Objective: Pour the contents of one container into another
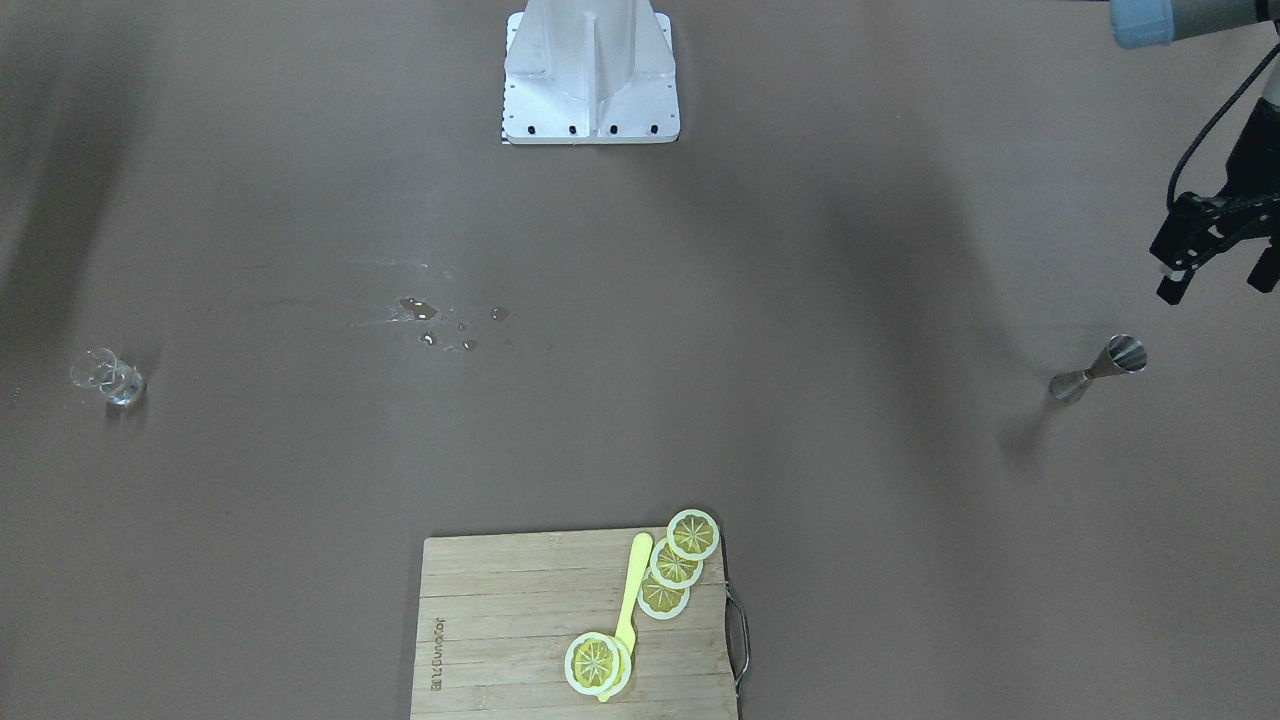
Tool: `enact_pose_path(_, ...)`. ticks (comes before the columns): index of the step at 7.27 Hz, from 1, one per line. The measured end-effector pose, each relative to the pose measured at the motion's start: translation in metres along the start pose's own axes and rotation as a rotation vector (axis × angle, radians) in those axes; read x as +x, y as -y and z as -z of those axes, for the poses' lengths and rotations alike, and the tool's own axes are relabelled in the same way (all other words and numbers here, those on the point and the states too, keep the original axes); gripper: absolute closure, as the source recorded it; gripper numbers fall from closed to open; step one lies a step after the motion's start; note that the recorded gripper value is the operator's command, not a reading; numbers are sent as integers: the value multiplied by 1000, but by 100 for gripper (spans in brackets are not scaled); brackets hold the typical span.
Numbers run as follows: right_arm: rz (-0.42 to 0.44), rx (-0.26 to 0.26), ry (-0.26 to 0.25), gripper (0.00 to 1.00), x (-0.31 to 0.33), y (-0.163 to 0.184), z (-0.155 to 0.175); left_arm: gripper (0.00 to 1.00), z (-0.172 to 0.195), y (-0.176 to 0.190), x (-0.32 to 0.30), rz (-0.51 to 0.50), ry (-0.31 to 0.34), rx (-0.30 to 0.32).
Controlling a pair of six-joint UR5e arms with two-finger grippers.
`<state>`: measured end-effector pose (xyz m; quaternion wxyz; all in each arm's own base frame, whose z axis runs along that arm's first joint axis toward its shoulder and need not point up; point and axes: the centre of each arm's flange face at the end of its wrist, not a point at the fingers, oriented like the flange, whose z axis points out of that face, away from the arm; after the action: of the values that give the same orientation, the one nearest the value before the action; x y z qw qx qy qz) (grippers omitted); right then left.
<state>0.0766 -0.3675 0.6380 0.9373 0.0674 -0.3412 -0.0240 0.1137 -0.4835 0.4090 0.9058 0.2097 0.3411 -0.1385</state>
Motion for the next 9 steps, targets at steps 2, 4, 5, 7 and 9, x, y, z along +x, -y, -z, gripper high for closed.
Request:
enact_pose_path(2,106,18,2,0,10,-1,-12,3,-18,-36,14,11,26,93)
enact_pose_path(4,154,18,67,0,18,-6,-30,3,-33,-77,3,13,42,183)
enact_pose_path(5,170,28,109,0,17,-7,-34,3,-39,-99,-4,21,51,239)
enact_pose_path(7,256,66,140,0,4,0,-37,3,-51,-132,-12,54,54,345)
enact_pose_path(9,380,94,162,0,-13,5,-42,3,-77,-158,-14,99,62,466)
